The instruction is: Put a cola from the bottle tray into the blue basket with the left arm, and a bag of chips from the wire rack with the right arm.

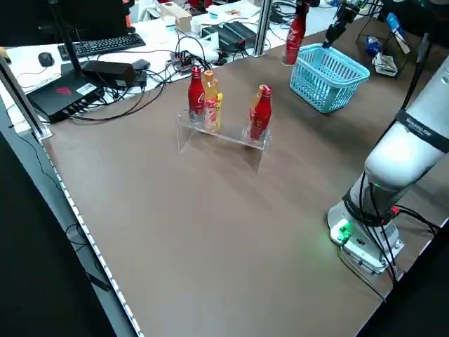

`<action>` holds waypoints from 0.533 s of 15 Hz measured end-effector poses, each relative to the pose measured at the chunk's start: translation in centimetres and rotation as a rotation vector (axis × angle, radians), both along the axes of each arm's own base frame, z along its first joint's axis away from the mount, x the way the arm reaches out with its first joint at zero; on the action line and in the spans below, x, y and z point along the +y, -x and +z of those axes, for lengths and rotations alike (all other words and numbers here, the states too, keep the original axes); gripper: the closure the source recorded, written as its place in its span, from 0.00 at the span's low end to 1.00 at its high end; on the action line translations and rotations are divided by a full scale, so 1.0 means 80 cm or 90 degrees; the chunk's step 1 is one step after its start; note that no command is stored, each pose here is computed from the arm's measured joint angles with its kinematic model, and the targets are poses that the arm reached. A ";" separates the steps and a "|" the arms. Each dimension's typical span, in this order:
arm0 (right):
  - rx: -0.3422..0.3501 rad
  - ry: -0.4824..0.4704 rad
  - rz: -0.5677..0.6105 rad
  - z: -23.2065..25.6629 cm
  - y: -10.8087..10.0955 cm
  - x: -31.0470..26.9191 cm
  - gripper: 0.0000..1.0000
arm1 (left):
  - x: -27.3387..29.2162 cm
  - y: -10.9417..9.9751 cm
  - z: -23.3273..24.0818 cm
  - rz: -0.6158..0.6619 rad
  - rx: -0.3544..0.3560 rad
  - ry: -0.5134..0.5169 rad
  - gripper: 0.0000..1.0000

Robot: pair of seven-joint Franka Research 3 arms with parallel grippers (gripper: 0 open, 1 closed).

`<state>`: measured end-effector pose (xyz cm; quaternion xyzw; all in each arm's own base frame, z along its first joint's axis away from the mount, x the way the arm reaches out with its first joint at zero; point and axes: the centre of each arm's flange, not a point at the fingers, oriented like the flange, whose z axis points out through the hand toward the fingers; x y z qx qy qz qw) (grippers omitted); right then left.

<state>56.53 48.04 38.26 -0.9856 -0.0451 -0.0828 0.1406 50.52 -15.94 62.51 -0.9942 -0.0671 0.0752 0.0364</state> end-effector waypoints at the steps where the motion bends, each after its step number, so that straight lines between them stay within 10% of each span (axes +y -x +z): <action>1: -0.002 0.000 -0.002 0.001 -0.002 -0.002 0.68 | -0.020 -0.004 -0.009 0.013 0.002 -0.002 0.68; 8: 0.007 0.025 -0.029 0.024 -0.041 -0.058 0.62 | -0.123 -0.016 -0.045 0.156 0.000 0.067 0.68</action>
